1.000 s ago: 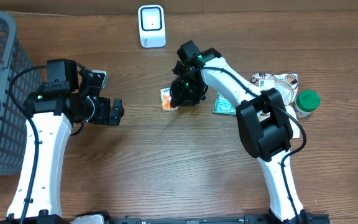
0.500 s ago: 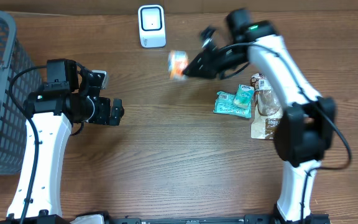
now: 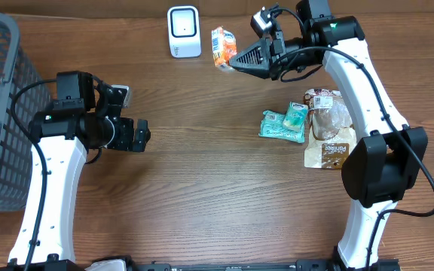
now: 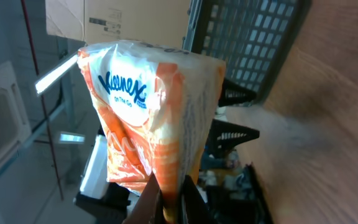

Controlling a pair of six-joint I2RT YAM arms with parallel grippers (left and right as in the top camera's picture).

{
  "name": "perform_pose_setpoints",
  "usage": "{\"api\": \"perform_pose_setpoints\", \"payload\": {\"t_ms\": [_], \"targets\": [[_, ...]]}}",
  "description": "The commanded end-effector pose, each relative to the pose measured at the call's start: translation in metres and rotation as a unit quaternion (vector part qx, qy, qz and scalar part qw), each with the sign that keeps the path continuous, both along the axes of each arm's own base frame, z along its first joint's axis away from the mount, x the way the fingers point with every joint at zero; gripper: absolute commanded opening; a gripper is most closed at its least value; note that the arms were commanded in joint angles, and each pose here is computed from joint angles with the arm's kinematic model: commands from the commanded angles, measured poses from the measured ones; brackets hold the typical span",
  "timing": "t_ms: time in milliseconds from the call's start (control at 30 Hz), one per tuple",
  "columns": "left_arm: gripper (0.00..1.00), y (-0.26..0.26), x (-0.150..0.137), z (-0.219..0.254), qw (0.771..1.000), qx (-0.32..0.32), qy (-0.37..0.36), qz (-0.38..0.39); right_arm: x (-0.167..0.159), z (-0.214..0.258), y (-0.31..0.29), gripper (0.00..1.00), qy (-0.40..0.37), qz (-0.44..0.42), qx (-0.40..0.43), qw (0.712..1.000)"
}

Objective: Scan the item barcode
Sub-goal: 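Lift the orange pack and carry it toward the scanner, then hold the orange Kleenex pack in front of the scanner window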

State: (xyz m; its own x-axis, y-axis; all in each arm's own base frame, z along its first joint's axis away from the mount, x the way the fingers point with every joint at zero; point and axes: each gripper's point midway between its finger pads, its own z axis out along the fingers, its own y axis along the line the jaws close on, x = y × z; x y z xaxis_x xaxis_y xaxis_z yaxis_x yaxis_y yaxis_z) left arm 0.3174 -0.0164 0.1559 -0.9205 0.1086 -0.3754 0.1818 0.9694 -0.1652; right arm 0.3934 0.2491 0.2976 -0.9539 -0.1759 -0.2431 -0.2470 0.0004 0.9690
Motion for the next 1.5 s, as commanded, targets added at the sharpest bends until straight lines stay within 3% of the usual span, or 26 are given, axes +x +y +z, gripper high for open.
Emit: {"api": "perform_pose_setpoints", "payload": {"t_ms": [0, 100, 200, 300, 333, 467, 500, 633, 933, 1067, 1233, 1333, 1467], "targets": [[1.0, 0.0, 0.001, 0.002, 1.0, 0.002, -0.005, -0.01, 0.013, -0.039, 0.007, 0.04, 0.006, -0.044, -0.133, 0.99], [1.0, 0.0, 0.001, 0.002, 1.0, 0.002, -0.005, -0.01, 0.033, -0.066, 0.006, 0.04, -0.024, -0.107, -0.271, 0.956], [1.0, 0.0, 0.001, 0.002, 1.0, 0.002, -0.005, -0.01, 0.055, -0.06, 0.0, 0.04, -0.069, -0.177, -0.352, 0.917], [1.0, 0.0, 0.001, 0.002, 1.0, 0.002, -0.005, -0.01, 0.092, -0.037, -0.009, 0.04, -0.16, -0.286, -0.43, 0.841], [0.99, 0.0, 0.001, 0.002, 1.0, 0.002, -0.005, -0.01, 0.109, -0.028, -0.014, 0.04, -0.204, -0.338, -0.462, 0.794], [1.0, 0.0, 0.001, 0.002, 1.0, 0.002, -0.005, -0.01, 0.142, -0.014, -0.013, 0.04, -0.311, -0.403, -0.51, 0.694], [1.0, 0.0, 0.001, 0.002, 1.0, 0.002, -0.005, -0.01, 0.153, -0.013, -0.007, 0.04, -0.346, -0.411, -0.519, 0.665], [1.0, 0.0, 0.001, 0.002, 1.0, 0.002, -0.005, -0.01, 0.181, -0.032, 0.02, 0.04, -0.438, -0.378, -0.532, 0.618], [1.0, 0.0, 0.001, 0.002, 1.0, 0.002, -0.005, -0.01, 0.244, -0.09, 0.062, 0.04, -0.633, -0.293, -0.554, 0.455], [0.99, 0.0, 0.001, 0.002, 1.0, 0.002, -0.005, -0.01, 0.253, -0.142, 0.068, 0.04, -0.666, -0.226, -0.577, 0.416], [0.99, 0.0, 0.001, 0.002, 1.0, 0.002, -0.005, -0.01, 0.256, -0.186, 0.07, 0.04, -0.665, -0.196, -0.589, 0.416], [1.0, 0.0, 0.001, 0.002, 1.0, 0.002, -0.005, -0.01, 0.256, -0.187, 0.068, 0.04, -0.666, -0.191, -0.594, 0.41], [1.0, 0.0, 0.001, 0.002, 1.0, 0.002, -0.005, -0.01, 0.262, -0.169, 0.059, 0.04, -0.674, -0.201, -0.614, 0.357]]}}
